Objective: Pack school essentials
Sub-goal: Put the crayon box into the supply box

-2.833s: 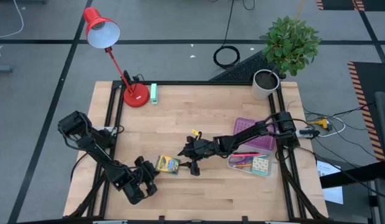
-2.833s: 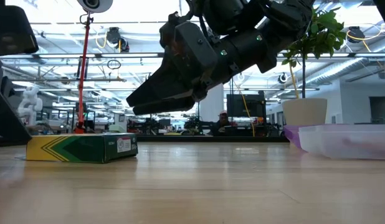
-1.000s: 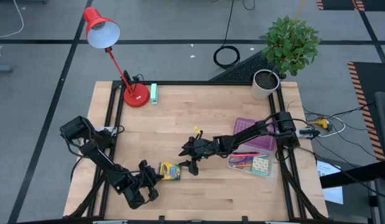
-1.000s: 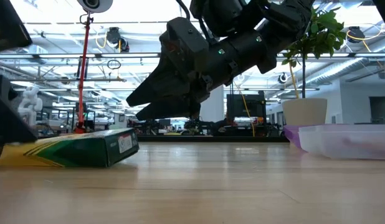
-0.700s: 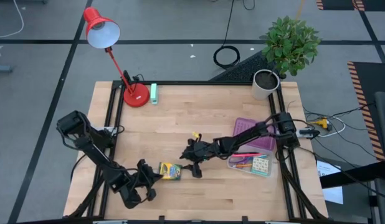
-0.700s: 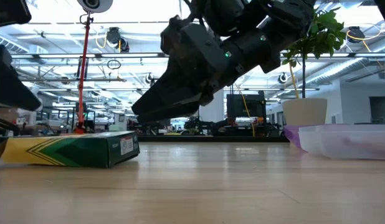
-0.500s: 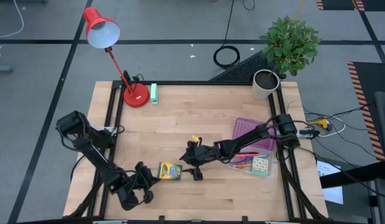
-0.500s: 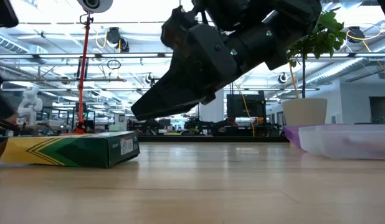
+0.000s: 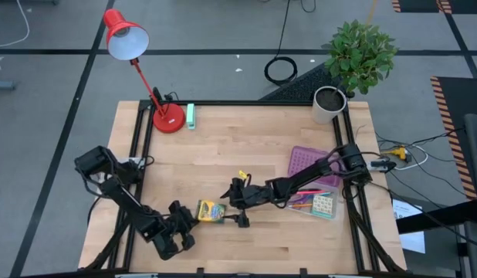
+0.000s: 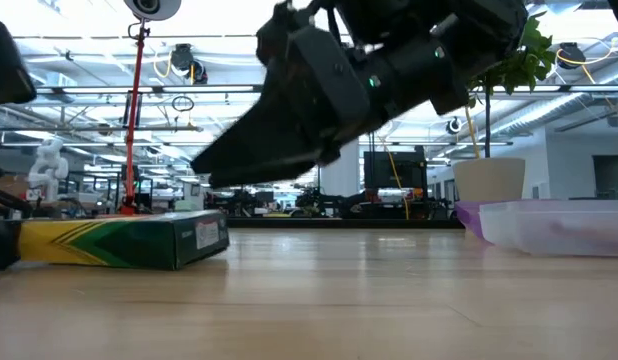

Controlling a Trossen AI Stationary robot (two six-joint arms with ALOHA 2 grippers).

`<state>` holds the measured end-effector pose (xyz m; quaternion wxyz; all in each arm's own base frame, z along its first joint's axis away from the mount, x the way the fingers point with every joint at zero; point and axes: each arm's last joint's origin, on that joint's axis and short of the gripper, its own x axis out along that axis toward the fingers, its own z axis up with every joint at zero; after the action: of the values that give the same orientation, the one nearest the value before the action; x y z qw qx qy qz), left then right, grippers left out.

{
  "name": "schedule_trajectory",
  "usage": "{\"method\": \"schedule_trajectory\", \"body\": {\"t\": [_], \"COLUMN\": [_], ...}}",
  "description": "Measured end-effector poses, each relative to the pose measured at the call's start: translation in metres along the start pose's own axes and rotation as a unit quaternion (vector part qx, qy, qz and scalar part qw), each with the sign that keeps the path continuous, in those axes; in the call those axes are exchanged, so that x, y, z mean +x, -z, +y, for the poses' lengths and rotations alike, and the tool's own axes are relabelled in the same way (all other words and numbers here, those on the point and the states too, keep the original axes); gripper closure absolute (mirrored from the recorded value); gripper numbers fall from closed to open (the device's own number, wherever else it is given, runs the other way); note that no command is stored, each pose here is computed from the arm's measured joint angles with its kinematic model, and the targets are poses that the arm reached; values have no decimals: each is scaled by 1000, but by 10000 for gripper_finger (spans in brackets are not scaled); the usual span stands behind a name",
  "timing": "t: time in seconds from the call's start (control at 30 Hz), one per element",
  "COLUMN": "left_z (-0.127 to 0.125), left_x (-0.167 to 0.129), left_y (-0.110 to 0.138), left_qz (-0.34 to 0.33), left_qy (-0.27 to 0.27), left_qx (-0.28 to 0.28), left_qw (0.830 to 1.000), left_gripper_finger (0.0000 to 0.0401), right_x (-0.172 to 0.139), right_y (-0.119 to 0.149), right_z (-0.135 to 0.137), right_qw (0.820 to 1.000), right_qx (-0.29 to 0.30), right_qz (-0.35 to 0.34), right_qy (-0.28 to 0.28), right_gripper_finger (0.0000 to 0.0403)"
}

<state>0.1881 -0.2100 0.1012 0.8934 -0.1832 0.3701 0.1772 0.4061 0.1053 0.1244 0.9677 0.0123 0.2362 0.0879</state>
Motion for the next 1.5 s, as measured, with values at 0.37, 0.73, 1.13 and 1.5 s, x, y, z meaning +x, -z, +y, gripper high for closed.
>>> {"method": "schedule_trajectory", "body": {"t": [0.37,0.73,1.13,1.5], "left_z": [-7,22,27,25], "left_x": [-1,-25,-3,3], "left_y": [-19,-20,-22,-30], "left_qz": [25,-12,-9,2], "left_qy": [35,-87,-36,-21], "left_qx": [25,44,31,17], "left_qw": [999,995,999,1000], "left_gripper_finger": [396,396,396,396], "right_x": [8,6,9,23], "right_y": [14,10,16,37], "right_z": [2,26,30,35], "right_qw": [1000,999,998,998], "right_qx": [23,20,18,32], "right_qz": [15,-12,-13,-26], "right_qy": [13,37,65,54], "right_gripper_finger": [46,44,8,4]}}
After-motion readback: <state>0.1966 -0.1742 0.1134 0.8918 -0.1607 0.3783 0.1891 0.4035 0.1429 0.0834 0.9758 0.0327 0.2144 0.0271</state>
